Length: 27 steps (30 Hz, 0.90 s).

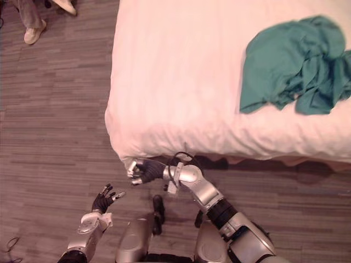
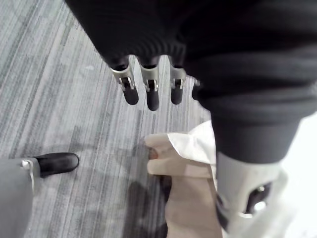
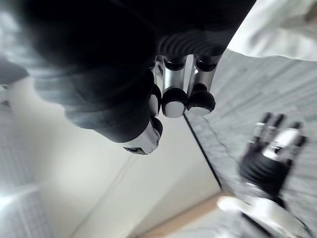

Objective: Tidy the bed and pick cloth on bed and put in laundry

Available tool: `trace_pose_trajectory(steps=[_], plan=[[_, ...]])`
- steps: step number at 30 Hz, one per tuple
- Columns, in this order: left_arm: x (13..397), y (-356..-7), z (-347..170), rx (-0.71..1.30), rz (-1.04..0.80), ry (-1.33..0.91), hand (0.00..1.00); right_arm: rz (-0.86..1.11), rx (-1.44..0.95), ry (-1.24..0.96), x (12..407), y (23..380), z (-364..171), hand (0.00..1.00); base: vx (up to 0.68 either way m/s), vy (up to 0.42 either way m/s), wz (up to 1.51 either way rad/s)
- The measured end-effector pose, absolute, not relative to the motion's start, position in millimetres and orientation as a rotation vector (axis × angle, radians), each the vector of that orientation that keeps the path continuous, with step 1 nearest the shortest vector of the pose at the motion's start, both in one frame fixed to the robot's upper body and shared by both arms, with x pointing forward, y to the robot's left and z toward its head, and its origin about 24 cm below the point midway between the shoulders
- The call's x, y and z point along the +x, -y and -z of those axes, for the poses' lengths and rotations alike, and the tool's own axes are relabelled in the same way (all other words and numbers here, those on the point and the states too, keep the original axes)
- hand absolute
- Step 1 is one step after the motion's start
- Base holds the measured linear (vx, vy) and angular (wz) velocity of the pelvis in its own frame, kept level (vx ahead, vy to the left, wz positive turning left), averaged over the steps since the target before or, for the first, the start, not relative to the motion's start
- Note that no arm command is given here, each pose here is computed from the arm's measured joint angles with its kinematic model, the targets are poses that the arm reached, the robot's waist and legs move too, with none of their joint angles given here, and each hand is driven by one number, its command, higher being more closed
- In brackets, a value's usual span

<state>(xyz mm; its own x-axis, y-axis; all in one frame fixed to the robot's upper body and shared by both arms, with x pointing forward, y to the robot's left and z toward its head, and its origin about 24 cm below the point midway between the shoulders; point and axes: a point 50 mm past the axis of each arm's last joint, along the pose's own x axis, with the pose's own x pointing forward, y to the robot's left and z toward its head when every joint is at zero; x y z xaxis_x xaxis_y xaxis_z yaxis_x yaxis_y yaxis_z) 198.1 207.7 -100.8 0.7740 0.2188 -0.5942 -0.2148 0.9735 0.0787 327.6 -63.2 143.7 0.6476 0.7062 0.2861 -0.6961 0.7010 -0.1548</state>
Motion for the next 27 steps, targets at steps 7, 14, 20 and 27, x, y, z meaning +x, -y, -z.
trace_pose_trajectory(steps=[7, 14, 20, 27], plan=[[215.7, -183.1, 100.2, -0.021, -0.168, -0.628, 0.00, -0.243, 0.001, 0.241, 392.6, 173.7, -167.2, 1.00, -0.17, 0.065, -0.12], [201.5, -184.1, 109.0, -0.348, -0.246, -0.647, 0.00, 0.056, 0.227, 0.273, 349.1, 244.7, -118.9, 1.00, 0.01, 0.009, -0.13], [193.7, -206.7, 103.6, -0.314, -0.320, -0.594, 0.00, 0.511, 0.362, -0.196, 198.7, 297.0, 40.8, 0.00, 0.12, 0.031, -0.47], [184.4, -211.3, 106.2, -0.003, -0.210, -0.634, 0.00, 0.610, 0.450, -0.538, 82.8, 275.0, 109.1, 0.00, 0.16, 0.038, -1.08]])
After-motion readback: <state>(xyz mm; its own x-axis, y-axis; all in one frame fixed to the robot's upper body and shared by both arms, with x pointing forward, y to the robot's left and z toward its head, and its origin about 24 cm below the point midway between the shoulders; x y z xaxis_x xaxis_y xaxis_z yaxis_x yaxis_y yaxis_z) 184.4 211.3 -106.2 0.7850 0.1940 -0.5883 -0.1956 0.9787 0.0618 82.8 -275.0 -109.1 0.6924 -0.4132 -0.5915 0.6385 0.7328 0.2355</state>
